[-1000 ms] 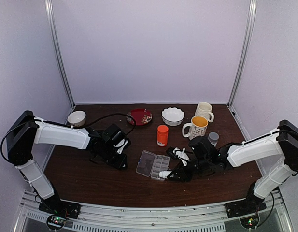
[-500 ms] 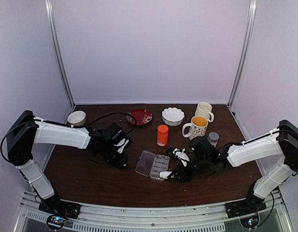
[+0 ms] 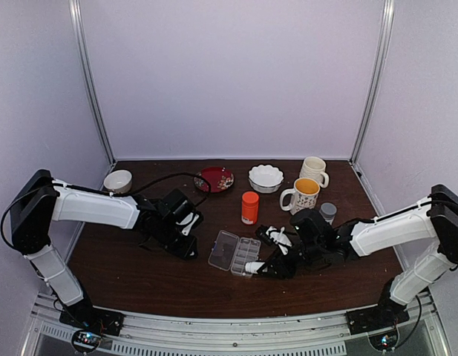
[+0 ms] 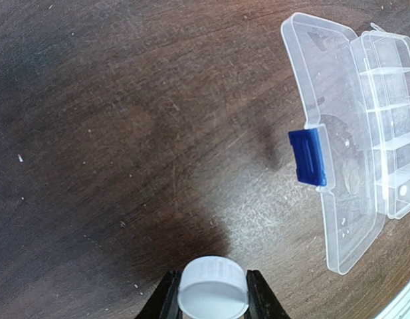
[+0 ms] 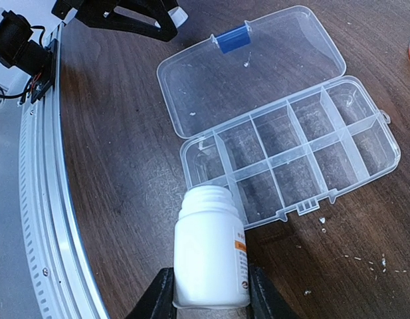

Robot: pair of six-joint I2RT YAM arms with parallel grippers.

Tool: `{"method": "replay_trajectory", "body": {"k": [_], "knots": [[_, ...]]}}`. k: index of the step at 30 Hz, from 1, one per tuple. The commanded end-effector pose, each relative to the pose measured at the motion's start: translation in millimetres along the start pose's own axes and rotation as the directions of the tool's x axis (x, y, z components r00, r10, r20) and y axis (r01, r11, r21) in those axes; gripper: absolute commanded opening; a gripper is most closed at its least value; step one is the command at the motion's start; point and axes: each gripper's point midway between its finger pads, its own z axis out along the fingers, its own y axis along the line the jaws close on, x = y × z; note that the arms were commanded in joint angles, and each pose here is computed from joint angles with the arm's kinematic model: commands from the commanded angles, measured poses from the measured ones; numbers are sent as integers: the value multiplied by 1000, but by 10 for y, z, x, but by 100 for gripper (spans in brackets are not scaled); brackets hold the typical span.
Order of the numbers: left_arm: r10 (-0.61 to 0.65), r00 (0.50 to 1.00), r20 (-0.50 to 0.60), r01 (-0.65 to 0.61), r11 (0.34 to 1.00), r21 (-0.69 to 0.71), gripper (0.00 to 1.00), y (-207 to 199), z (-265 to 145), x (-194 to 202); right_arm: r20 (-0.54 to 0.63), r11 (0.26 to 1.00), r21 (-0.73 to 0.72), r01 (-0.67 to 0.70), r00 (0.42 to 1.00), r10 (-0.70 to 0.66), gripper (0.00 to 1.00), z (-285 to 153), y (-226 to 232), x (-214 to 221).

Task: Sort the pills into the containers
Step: Pour the pill into the compartment of the pill container.

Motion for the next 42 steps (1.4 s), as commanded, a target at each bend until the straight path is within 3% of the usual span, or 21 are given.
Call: {"method": "replay_trajectory", "body": {"k": [1,5,9,12,16,19,22,25,29,32,35,38,42], "knots": [[20,1000,16,-20,1000,6,24,-50,-11,-71,46,999,-34,10,999,-8,0,-41,96,-62],[21,1000,16,-21,1000,8,24,-58,-16,-74,-2,1000,-1,18,1000,-18,0,-22,38,-13],[21,1000,17,-22,1000,9,24,-64,-13,-85,52,1000,-20,16,999,-15,0,-59,84,-74],[21,1000,17,-21,1000,9,24,-65,-11,-85,-15,999,-4,32,999,-32,0,-16,56,-15],[24,1000,17,-24,1000,8,24,-67,-14,-89,65,1000,-17,25,998,-24,0,-67,102,-148],[22,1000,16,-22,1000,5,24,-63,-11,-86,-10,999,-16,38,999,-38,0,-12,94,-57],[25,1000,15,-25,1000,7,24,-69,-13,-87,64,999,-39,20,998,-17,0,-51,143,-141],[24,1000,16,-24,1000,2,24,-61,-11,-77,-27,999,10,39,999,-39,0,12,72,-30],[29,999,17,-29,1000,3,24,-70,-13,-88,55,999,-22,31,998,-30,0,-45,154,-145],[29,999,16,-29,1000,0,24,-68,-14,-84,-18,999,17,47,999,-46,0,-3,87,-75],[32,999,16,-32,999,4,24,-80,-13,-93,35,999,-8,35,999,-34,0,-25,134,-128],[32,999,18,-32,999,-1,24,-75,-19,-96,-19,998,32,46,999,-46,0,6,64,-76],[33,999,23,-33,999,2,24,-85,-29,-112,55,999,11,47,997,-47,0,-65,126,-177]]}}
